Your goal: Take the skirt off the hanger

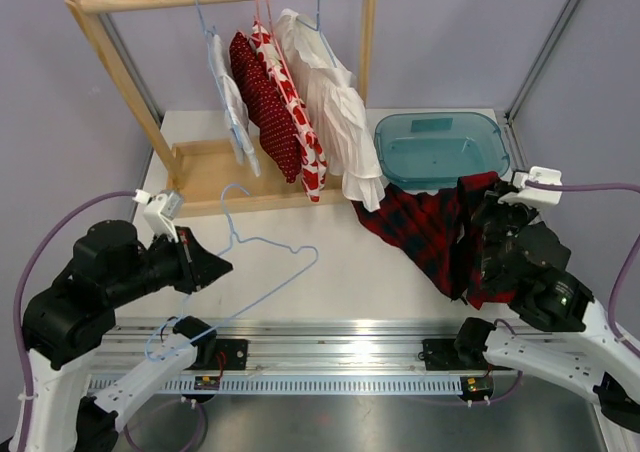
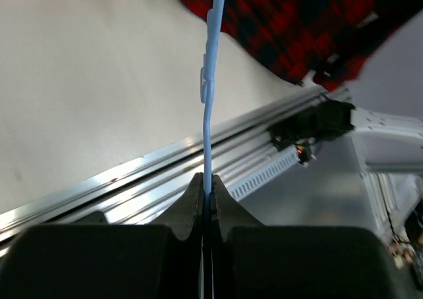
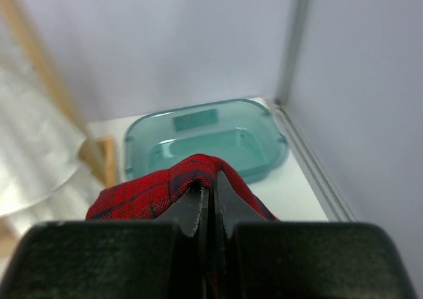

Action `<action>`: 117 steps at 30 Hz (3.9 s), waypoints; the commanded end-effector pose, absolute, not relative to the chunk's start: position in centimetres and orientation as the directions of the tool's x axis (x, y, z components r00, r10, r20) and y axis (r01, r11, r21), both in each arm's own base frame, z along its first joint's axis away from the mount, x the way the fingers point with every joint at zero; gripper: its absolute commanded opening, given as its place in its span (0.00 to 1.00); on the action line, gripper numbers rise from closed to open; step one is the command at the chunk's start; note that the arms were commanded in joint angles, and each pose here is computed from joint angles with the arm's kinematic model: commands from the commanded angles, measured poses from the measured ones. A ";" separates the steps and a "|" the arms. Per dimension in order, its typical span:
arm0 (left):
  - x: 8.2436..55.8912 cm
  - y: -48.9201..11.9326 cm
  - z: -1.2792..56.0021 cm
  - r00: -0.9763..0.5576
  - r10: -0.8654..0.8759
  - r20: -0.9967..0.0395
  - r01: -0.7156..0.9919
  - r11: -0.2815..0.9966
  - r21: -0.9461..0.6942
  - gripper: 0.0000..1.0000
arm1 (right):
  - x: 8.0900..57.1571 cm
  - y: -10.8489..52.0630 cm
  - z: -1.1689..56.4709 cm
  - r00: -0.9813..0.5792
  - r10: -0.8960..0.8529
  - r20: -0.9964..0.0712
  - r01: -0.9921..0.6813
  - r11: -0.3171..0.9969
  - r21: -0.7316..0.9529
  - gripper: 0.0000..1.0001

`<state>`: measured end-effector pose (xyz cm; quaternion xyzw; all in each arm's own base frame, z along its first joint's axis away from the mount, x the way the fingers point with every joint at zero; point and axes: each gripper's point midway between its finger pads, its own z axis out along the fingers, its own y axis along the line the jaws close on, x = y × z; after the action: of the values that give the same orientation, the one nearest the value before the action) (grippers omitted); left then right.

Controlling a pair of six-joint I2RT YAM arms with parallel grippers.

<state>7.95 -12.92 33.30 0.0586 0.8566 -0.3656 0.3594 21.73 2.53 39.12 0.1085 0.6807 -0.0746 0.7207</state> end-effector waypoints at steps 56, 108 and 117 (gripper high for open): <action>31.2 0.3 55.1 0.063 -0.006 -0.998 -0.266 0.964 -0.022 0.00 | 43.0 13.2 29.4 -0.416 0.455 -0.787 -0.212 0.794 0.571 0.99; 41.1 -8.1 49.0 -0.156 -0.249 -0.956 0.228 0.932 -0.280 0.42 | 33.1 12.7 34.7 -0.342 0.449 -0.826 -0.329 0.766 0.552 0.99; 43.9 -7.7 46.4 -0.198 -0.261 -0.945 0.149 0.945 -0.292 0.06 | 32.9 12.5 34.6 -0.335 0.447 -0.829 -0.325 0.771 0.547 0.99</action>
<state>43.62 -7.94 44.12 -0.0289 0.7833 -0.1665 0.5982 33.34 12.52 34.13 0.0483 0.7507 0.3377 0.5658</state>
